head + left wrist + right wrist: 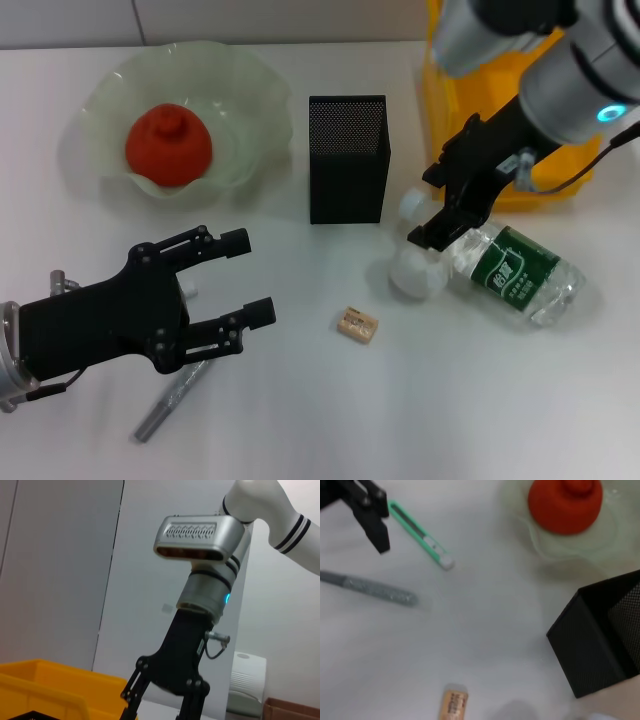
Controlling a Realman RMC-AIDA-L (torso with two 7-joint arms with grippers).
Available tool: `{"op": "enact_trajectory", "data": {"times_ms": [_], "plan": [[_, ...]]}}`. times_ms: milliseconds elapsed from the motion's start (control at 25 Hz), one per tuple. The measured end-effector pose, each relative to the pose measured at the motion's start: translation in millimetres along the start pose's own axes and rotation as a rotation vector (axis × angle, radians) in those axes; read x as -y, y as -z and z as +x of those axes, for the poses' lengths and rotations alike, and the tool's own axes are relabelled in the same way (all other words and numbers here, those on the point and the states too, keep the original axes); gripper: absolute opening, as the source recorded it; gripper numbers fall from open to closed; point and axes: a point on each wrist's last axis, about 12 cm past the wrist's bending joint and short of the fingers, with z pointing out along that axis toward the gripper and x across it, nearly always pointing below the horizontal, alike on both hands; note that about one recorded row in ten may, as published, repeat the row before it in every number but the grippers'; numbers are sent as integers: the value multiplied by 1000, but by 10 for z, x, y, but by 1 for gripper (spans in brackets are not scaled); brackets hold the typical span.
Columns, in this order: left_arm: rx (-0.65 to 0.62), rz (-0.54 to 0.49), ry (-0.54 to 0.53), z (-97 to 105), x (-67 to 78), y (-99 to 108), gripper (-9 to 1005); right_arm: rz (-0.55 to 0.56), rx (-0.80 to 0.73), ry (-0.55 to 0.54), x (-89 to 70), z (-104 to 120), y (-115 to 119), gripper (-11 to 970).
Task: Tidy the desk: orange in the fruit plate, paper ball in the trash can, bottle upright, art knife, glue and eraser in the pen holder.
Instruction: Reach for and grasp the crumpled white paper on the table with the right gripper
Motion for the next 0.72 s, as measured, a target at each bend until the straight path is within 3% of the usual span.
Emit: {"op": "enact_trajectory", "data": {"times_ms": [720], "plan": [[-12, -3, -5, -3, -31, -26, 781, -29, -94, 33, -69, 34, -367, 764]]}}
